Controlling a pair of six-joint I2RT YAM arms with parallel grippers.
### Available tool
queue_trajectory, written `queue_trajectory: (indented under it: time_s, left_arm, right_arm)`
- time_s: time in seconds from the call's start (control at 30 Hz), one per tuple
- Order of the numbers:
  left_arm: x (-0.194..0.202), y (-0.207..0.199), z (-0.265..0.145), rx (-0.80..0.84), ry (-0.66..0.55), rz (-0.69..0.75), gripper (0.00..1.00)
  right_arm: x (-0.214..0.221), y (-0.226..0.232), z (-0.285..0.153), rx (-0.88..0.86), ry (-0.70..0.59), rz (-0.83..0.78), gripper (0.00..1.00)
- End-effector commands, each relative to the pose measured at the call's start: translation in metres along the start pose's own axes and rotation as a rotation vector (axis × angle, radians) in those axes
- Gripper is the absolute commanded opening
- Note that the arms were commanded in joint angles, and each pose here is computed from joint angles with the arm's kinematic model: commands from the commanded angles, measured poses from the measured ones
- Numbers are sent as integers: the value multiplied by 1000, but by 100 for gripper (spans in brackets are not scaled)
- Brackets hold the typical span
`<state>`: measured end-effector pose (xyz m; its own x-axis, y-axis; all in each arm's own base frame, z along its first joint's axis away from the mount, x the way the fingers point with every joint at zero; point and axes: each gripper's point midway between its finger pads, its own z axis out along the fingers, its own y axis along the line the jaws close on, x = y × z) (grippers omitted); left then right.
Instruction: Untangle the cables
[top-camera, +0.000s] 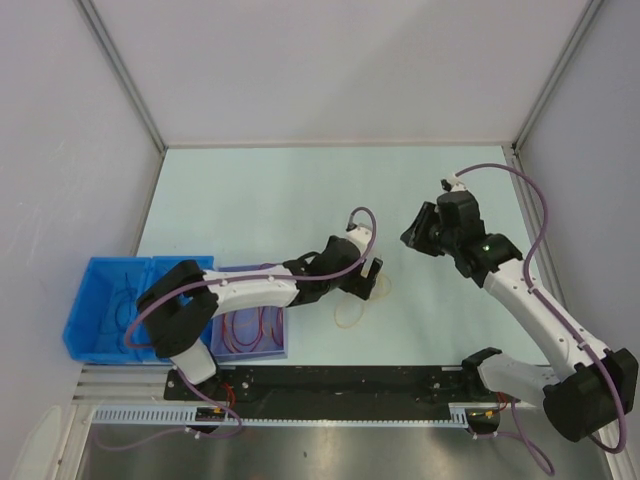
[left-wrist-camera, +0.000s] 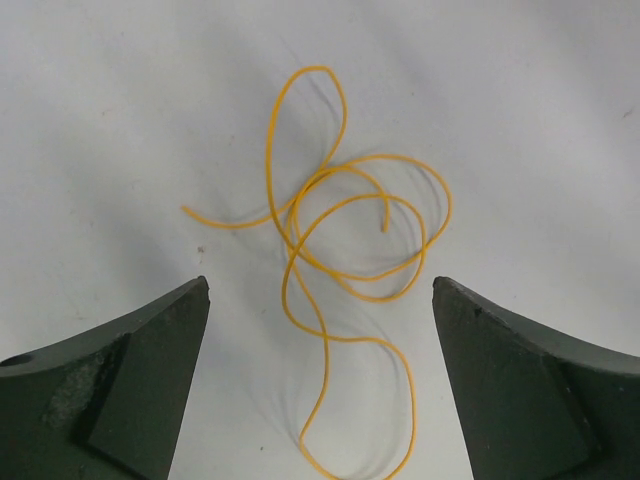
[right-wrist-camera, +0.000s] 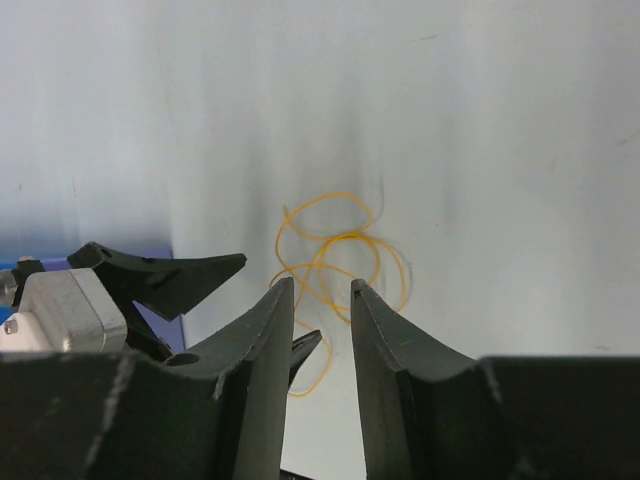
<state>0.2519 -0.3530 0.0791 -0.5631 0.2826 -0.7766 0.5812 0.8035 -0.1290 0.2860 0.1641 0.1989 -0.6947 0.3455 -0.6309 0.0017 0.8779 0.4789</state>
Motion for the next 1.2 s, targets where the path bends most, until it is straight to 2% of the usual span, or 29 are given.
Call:
queue_trajectory:
  time_s: [0.0,0.2,0.23,0.3,0.33,0.4,0.43,0.47,0.5,0.6,0.7,0.83,0.93,1.17]
  left_arm:
    - [-22,-8,12,63,-80,-40,96]
    - [-20,-9,28,94,-62,-57,84]
    - [-22,-10,30,97,-61,-58,76]
    - [-18,-11,33,103,-49,-60,66]
    - [-17,-11,34,104,-44,-62,53]
    - [-19,-11,33,104,-48,-64,36]
    - [-20,-11,32,104,-53,-66,14]
    - [-23,-11,31,106,-59,-67,3]
    - [-28,-12,26,110,-70,-68,0]
    - [-49,-16,8,132,-107,-48,0]
    - [-85,-13,-17,110,-167,-40,0]
    - [-127,-7,-65,95,-212,-32,0]
    - [-139,-2,-90,76,-229,-25,0]
    - [-176,42,-180,-72,-360,-59,0]
  right_arm:
    - [-11,-9,-10,12,-35,-1,35]
    - [-7,-15,-9,26,-23,-9,34]
    - [-6,-18,-8,33,-20,-9,35]
    - [-7,-18,-8,31,-23,-9,35]
    - [-8,-19,-8,33,-26,-10,35]
    - [-8,-20,-7,34,-29,-9,34]
    - [-9,-20,-7,35,-29,-10,34]
    - [-9,-21,-6,37,-29,-8,35]
    - [-6,-17,-5,16,-14,-9,34]
    - [-5,-16,-5,8,-10,-6,34]
    - [-6,-16,-7,8,-19,-5,34]
    - [-7,-13,-10,-4,-30,8,33]
    - [-9,-10,-12,-19,-38,22,33]
    - [-8,-5,-18,-45,-43,47,32]
